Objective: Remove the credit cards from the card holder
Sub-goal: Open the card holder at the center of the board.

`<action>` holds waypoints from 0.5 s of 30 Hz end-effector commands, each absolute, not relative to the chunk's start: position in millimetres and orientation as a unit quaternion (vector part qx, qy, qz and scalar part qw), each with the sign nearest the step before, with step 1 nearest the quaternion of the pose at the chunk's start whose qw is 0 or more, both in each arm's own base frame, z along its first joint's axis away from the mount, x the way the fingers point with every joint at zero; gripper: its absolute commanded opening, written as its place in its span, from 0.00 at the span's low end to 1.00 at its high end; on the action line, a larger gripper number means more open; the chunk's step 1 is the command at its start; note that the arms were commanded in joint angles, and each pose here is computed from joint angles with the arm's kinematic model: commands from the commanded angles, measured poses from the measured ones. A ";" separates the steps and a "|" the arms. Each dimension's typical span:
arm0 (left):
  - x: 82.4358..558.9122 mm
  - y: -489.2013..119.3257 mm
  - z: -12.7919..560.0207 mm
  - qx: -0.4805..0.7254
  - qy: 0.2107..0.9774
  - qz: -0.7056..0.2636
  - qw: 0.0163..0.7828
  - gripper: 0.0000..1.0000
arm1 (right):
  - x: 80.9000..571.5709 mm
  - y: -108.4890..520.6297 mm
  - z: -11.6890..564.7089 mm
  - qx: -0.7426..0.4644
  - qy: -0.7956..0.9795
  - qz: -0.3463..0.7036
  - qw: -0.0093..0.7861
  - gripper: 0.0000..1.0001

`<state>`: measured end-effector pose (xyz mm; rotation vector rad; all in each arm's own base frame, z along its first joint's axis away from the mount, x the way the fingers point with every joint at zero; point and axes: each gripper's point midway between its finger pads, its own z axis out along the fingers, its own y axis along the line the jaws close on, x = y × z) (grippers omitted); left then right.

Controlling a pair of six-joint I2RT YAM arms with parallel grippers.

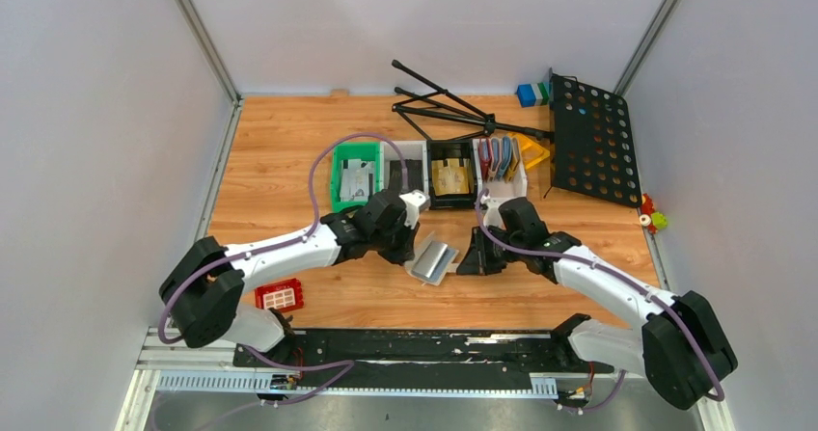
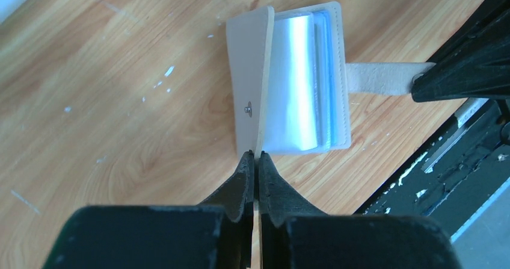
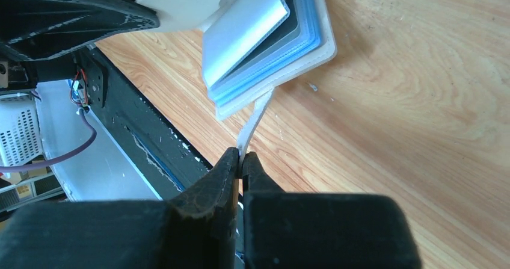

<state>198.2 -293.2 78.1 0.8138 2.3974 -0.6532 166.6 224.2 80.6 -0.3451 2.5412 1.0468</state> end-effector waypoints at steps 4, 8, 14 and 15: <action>184.0 -273.6 75.9 0.228 0.904 -0.272 0.239 0.03 | 188.6 236.4 106.2 -0.146 0.886 0.383 0.216 0.00; 178.1 -264.3 64.8 0.212 0.909 -0.274 0.232 0.03 | 194.7 241.2 108.2 -0.150 0.885 0.385 0.215 0.00; 170.5 -251.2 48.7 0.191 0.914 -0.273 0.231 0.04 | 208.1 239.4 93.8 -0.146 0.899 0.353 0.211 0.00; 169.0 -250.4 46.1 0.189 0.915 -0.273 0.229 0.04 | 209.8 238.5 89.9 -0.144 0.903 0.347 0.210 0.03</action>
